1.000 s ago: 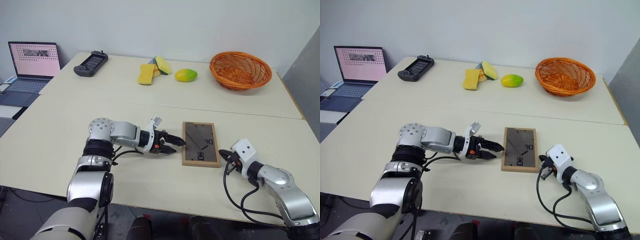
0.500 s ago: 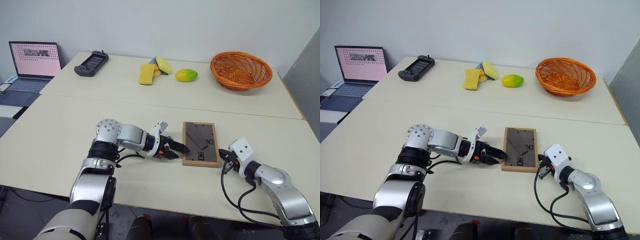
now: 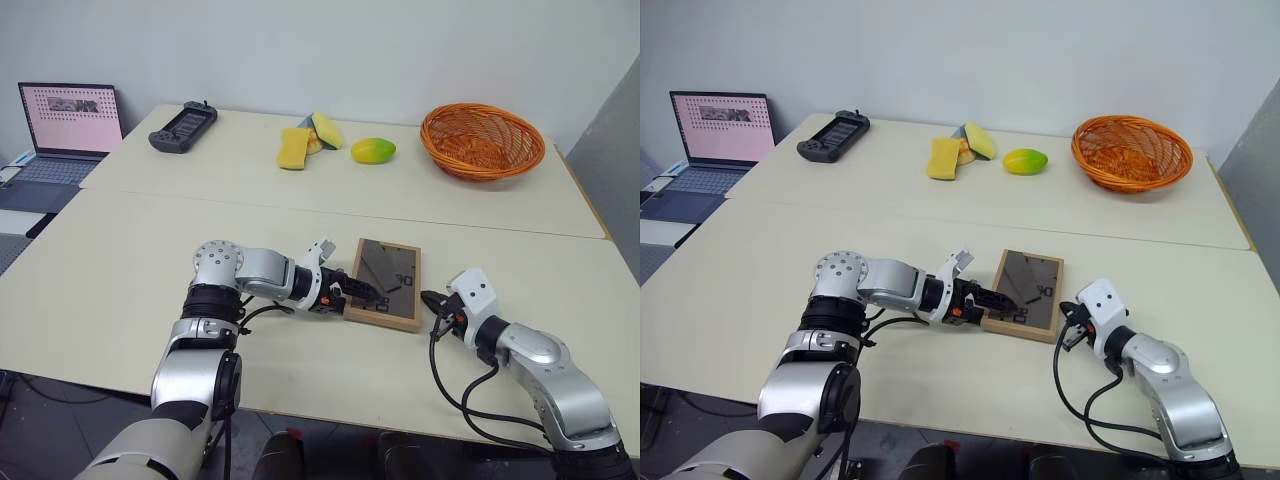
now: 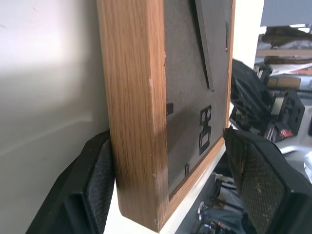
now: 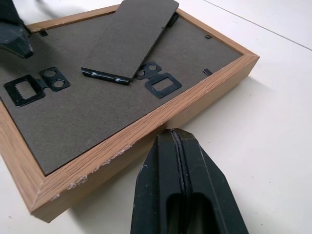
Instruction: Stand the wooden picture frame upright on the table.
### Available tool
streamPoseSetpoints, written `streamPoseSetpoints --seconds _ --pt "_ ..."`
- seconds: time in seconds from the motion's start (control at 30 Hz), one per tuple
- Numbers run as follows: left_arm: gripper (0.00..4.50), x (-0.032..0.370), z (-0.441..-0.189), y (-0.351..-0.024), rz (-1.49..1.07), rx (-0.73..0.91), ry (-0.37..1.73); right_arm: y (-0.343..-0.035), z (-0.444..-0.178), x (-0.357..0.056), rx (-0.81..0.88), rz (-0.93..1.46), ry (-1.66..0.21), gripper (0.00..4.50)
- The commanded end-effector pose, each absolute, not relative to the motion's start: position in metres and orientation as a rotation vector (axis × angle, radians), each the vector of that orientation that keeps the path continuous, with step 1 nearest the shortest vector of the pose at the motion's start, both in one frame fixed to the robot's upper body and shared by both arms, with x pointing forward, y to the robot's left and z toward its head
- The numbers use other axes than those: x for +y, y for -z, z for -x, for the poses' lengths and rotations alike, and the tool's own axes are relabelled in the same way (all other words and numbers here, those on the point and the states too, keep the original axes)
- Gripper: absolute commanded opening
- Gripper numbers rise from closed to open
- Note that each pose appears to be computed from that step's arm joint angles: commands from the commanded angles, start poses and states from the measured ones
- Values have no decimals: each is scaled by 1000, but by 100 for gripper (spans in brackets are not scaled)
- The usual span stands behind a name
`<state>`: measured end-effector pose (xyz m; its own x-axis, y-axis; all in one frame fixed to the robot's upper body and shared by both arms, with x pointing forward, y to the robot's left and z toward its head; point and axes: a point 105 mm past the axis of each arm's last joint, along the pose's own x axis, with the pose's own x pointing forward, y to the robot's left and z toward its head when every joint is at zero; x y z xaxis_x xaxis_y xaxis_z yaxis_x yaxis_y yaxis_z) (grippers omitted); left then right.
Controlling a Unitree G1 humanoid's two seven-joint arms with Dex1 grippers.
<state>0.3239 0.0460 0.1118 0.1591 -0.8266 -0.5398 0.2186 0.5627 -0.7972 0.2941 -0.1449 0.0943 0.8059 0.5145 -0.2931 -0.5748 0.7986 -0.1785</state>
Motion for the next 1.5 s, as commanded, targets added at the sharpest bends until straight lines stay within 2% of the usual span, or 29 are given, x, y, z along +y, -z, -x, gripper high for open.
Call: streamPoseSetpoints --seconds 0.03,0.37,0.5,0.67,0.83,1.07,1.2,1.37,1.5 --pt "356 47 -324 -112 650 1167 817 -110 -292 -133 174 263 -619 0" --pt "356 45 -326 -118 671 1150 831 -110 -292 -136 179 267 -609 0" --pt "292 43 -325 -119 673 1140 844 -108 -292 -138 185 270 -603 0" --pt "185 40 -326 -124 694 1126 858 -108 -292 -139 188 270 -600 0" --pt "137 37 -325 -128 703 1113 881 -108 -291 -139 190 270 -598 0" --pt "133 36 -323 -129 706 1103 897 -106 -291 -140 194 274 -596 0" --pt "133 43 -329 -144 713 1036 918 -105 -292 -149 202 301 -582 0" --pt "133 57 -347 -173 671 879 916 -108 -294 -162 203 317 -563 0" --pt "133 71 -365 -203 494 644 929 -116 -299 -175 198 329 -550 0"
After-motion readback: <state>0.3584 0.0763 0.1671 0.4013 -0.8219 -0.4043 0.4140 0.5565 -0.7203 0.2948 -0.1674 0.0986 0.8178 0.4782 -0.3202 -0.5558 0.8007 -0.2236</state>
